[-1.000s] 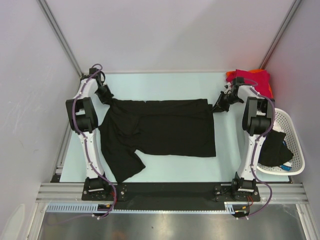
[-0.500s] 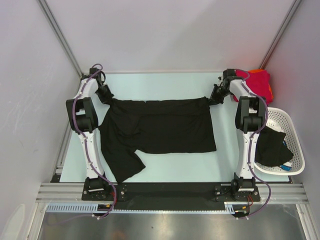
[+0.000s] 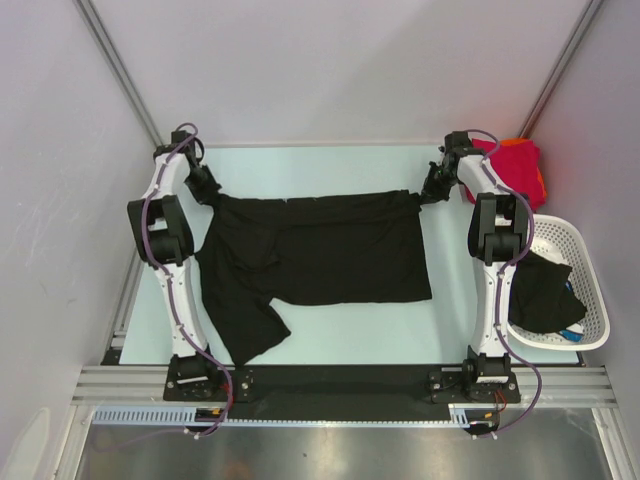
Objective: Fold and stack the t-shirts
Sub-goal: Fold the flattened tshirt in 1/3 of the way
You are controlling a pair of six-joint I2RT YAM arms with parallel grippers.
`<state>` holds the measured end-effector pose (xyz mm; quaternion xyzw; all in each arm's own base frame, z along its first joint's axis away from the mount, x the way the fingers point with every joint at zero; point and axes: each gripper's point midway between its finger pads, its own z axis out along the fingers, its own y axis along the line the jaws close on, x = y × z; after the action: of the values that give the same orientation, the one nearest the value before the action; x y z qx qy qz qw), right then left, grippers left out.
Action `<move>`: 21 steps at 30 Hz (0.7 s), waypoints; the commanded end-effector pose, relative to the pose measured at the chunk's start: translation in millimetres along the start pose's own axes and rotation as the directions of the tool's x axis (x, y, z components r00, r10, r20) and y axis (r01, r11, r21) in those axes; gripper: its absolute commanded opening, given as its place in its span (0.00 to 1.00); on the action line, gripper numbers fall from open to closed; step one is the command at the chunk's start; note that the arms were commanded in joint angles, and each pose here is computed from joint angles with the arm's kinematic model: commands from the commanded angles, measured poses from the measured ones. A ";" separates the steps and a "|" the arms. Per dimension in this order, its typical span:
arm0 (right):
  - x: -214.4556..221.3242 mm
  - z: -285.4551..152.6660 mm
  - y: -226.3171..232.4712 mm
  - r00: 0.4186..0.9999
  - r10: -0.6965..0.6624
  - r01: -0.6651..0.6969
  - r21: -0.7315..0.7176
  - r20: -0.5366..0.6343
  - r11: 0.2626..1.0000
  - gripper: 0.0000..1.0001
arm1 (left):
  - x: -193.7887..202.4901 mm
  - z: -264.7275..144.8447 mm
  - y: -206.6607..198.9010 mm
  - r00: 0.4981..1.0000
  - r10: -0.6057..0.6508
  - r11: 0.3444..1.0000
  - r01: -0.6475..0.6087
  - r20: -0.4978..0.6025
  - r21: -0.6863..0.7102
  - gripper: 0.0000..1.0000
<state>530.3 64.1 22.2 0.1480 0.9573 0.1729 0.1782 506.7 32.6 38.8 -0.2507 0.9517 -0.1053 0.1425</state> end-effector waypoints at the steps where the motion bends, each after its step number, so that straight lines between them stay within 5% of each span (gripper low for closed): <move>1: 1.4 4.9 -22.7 1.000 -0.005 0.005 0.061 0.002 0.998 0.03 | -18.4 -18.0 4.7 0.998 -0.015 1.000 0.014 0.055 0.014 0.20; 2: 9.9 4.9 -27.0 1.000 0.006 -0.004 0.076 -0.016 0.997 0.08 | -14.4 -18.9 5.6 0.999 -0.012 1.000 0.011 0.047 0.014 0.48; 3: 9.1 2.0 -27.3 1.000 0.001 -0.001 0.079 -0.004 0.997 0.20 | -13.8 -19.7 5.5 0.999 -0.008 1.000 0.008 0.050 0.012 0.57; 7: -4.6 -37.0 -28.2 0.997 0.003 -0.012 0.107 0.079 0.994 0.35 | -15.4 -39.4 0.9 0.996 0.005 1.000 -0.008 0.084 0.026 0.81; 15: 2.9 -136.0 -15.4 0.984 0.068 -0.066 -0.017 0.167 0.998 0.38 | 6.2 -132.3 -16.8 0.977 0.037 0.993 -0.060 0.208 0.106 0.86; 21: 108.8 -135.6 -27.4 0.988 0.140 -0.138 0.026 -0.072 0.990 0.35 | 119.7 -124.1 2.2 0.989 0.144 0.987 -0.146 0.034 0.068 0.86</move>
<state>431.7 10.0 110.8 0.2121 0.9404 0.1622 0.2108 421.9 22.8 141.4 -0.2328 0.9416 -0.1208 0.2112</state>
